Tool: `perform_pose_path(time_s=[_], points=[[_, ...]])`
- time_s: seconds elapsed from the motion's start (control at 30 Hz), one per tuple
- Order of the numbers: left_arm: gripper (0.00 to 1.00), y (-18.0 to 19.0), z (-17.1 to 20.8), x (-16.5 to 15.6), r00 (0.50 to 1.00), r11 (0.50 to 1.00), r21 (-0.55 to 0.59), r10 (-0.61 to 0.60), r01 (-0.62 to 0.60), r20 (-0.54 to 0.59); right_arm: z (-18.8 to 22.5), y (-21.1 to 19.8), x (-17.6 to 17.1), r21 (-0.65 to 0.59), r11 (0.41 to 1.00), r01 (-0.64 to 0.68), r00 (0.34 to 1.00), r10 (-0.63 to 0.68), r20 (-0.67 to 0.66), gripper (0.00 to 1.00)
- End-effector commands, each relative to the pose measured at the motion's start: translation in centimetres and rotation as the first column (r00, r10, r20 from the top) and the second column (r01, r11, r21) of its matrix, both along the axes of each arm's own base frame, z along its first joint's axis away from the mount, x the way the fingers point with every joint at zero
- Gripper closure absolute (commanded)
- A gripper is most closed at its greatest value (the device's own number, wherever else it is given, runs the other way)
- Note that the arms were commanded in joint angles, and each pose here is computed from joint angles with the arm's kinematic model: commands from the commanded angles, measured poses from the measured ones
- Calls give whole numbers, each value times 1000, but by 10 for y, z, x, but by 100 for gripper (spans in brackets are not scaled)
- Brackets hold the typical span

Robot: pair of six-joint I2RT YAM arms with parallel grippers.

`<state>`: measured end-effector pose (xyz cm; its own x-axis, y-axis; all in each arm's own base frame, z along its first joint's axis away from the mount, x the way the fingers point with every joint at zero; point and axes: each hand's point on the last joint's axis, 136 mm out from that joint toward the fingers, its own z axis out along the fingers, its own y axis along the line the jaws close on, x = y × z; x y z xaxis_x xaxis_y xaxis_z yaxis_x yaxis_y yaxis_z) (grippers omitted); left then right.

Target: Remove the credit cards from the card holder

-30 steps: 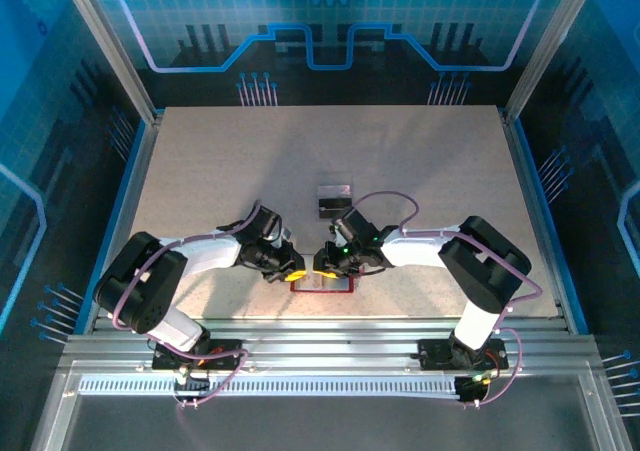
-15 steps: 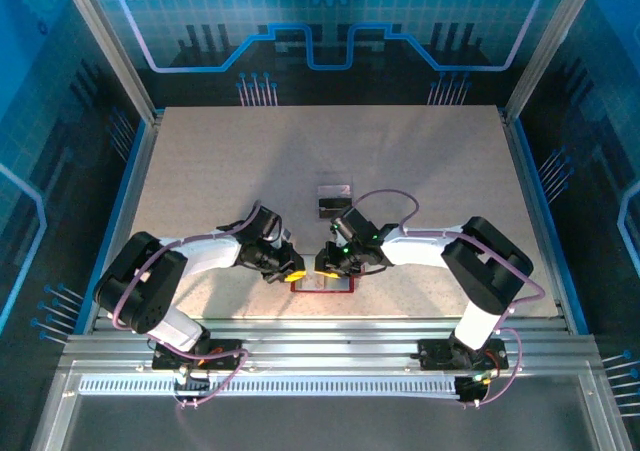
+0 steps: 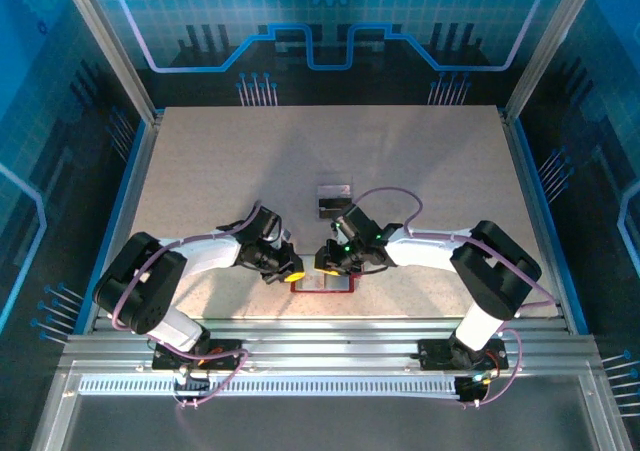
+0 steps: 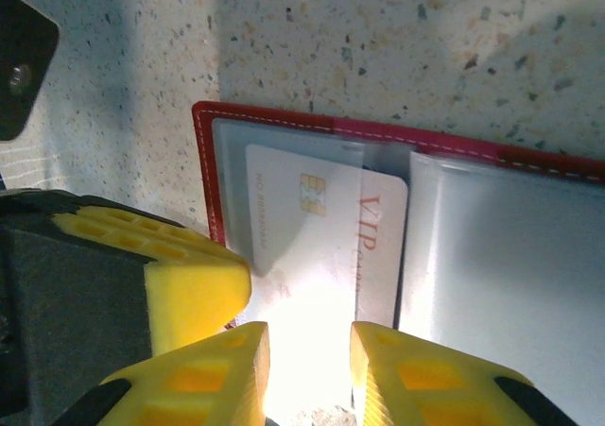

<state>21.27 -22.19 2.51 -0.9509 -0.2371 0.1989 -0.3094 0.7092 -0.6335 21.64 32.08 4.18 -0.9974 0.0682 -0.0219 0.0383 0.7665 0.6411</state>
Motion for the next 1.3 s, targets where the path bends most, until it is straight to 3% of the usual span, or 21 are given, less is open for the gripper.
perform_pose_path(time_s=[0.0,1.27], points=[[92,2,2,4,1000,1000,20,-14,14,12,-2,-5,-4,-12,1000,7,1000,-7,0,72],[94,12,-9,-4,1000,997,77,-18,19,-14,-25,-4,-12,-7,1000,-4,998,4,-57,72]])
